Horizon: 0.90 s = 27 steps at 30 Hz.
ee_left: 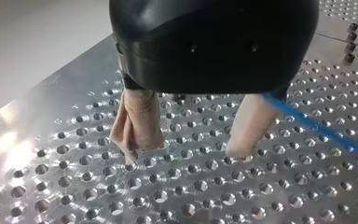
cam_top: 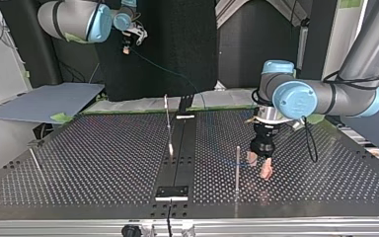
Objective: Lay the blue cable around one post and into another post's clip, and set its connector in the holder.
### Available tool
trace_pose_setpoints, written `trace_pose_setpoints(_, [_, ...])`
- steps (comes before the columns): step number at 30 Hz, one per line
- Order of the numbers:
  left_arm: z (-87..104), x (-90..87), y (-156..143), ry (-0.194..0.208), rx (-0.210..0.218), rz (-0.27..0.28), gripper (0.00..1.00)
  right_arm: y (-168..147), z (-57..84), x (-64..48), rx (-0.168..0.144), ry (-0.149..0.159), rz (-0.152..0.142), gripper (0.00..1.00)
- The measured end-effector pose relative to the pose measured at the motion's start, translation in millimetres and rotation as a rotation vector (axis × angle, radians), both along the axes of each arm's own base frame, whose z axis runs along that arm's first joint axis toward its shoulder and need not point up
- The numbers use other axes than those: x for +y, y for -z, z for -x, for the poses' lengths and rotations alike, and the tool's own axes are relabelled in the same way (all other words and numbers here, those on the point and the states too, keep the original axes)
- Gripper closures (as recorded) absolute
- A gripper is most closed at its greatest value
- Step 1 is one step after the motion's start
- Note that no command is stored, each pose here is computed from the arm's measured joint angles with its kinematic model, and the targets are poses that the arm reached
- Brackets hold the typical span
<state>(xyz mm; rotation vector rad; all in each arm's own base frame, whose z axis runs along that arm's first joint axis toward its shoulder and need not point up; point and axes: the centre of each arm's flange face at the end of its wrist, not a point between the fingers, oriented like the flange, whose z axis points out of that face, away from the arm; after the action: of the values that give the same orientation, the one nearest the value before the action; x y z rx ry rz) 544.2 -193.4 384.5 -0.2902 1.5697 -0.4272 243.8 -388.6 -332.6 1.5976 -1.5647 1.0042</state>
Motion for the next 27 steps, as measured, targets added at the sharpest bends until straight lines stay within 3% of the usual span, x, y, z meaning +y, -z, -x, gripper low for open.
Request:
trace_pose_setpoints(10, [-0.6, 0.8, 0, 0.0, -0.002, 0.005, 0.0, -43, -16.8, -24.7, -0.018, -0.002, -0.006, 0.39])
trace_pose_setpoints(19, [-1.1, 1.3, -1, 0.0, -0.005, 0.006, 0.0, -79, -14.6, -32.0, -0.056, 0.035, -0.044, 0.39])
trace_pose_setpoints(27, [-1.2, 1.4, -1, -0.001, -0.005, 0.007, 0.0, -112, -3.7, -33.7, -0.118, 0.054, -0.035, 0.39])
